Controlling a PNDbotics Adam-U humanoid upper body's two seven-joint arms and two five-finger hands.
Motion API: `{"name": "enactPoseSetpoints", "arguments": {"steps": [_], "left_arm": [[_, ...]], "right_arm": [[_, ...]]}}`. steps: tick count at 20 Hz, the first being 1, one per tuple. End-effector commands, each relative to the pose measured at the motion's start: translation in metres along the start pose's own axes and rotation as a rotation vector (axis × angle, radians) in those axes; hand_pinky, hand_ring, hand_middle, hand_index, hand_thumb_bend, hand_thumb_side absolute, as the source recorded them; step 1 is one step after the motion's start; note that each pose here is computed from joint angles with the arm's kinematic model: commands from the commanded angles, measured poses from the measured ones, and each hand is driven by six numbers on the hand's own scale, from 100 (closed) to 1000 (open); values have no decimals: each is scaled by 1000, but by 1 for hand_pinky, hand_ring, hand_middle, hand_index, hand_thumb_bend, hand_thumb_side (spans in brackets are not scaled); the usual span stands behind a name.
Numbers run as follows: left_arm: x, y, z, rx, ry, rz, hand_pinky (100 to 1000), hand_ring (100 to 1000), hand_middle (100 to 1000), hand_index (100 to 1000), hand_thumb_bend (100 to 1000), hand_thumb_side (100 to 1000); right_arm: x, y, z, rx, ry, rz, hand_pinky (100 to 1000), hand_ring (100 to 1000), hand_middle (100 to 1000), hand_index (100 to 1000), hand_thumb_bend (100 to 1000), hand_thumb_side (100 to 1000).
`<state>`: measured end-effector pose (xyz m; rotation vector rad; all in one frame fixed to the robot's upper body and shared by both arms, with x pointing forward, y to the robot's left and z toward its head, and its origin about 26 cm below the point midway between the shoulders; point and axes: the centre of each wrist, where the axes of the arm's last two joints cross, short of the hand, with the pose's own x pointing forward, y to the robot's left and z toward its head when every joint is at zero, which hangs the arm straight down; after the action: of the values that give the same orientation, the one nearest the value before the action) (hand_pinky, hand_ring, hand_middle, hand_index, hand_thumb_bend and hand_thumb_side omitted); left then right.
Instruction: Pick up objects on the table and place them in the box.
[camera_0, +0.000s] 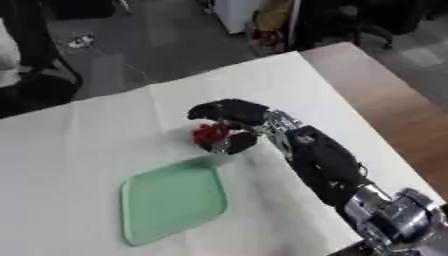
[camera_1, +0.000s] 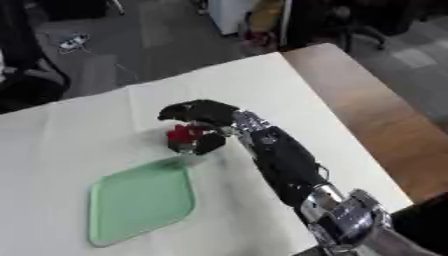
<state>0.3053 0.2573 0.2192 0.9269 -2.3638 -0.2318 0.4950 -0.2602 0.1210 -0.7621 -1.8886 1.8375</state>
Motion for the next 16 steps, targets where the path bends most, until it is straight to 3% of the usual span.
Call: {"name": "enactPoseSetpoints", "arguments": {"steps": [1,16], "left_arm": [[5,4,-6,10,-29,6,325,487,672,810,290,797],[9,0,-7,24,-29,35,322,484,669,810,290,799]], "right_arm": [[-4,-9,0,13,4,34,776,877,937,997,362,937],[-13,-14,7,-36,93,24,754,835,914,988,342,890]]}}
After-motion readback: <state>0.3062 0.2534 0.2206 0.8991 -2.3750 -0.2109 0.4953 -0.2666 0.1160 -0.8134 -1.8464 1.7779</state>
